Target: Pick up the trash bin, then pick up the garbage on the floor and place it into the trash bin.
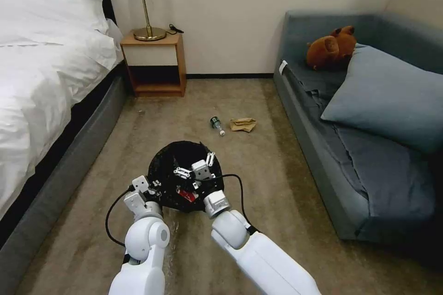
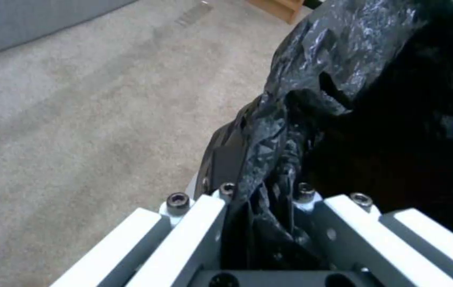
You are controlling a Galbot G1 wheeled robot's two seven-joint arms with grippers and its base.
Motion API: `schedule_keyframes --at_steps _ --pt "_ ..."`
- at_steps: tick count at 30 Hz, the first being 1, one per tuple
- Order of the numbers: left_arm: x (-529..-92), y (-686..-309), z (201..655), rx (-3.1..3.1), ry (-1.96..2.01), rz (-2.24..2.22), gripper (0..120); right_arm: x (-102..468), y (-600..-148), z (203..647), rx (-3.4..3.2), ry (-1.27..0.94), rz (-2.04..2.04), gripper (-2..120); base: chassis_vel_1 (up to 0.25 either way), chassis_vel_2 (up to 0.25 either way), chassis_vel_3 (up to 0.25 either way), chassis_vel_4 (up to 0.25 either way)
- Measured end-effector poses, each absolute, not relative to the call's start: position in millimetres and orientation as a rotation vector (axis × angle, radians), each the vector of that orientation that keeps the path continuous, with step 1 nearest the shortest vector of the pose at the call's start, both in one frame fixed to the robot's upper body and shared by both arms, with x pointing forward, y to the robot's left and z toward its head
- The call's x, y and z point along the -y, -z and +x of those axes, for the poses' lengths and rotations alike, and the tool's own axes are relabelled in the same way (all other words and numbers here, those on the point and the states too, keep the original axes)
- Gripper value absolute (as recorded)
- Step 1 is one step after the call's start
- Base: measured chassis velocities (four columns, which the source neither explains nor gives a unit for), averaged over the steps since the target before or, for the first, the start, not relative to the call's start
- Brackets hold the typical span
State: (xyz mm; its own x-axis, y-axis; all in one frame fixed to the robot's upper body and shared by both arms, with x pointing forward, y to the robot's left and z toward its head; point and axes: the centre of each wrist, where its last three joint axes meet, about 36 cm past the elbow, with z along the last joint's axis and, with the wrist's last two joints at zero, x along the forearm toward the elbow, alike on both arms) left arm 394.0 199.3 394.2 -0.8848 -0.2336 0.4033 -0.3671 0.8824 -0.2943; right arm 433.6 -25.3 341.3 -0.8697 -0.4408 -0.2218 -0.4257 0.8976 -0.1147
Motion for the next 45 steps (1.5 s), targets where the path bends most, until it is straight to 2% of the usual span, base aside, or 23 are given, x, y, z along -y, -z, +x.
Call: schedule_keyframes --at_steps 13,22,25,33,45 --pt "-224 -416 398 2.68 -0.474 0.359 2 88 -356 435 -2.853 -0.002 -0.436 100 0.0 0.0 0.0 0.0" --pt "-229 -420 393 2.687 -0.457 0.329 2 122 -347 437 -2.834 -0.061 -0.303 100 0.0 0.0 0.0 0.0" --pt "-241 -428 394 2.706 -0.447 0.329 2 136 -328 430 -2.844 -0.057 -0.263 100 0.0 0.0 0.0 0.0" --pt "-251 -425 389 2.7 -0.444 0.339 2 145 -304 421 -2.873 -0.034 -0.243 100 0.0 0.0 0.0 0.0" --pt "-254 -419 382 2.696 -0.436 0.34 2 146 -291 407 -2.912 -0.039 -0.251 100 0.0 0.0 0.0 0.0"
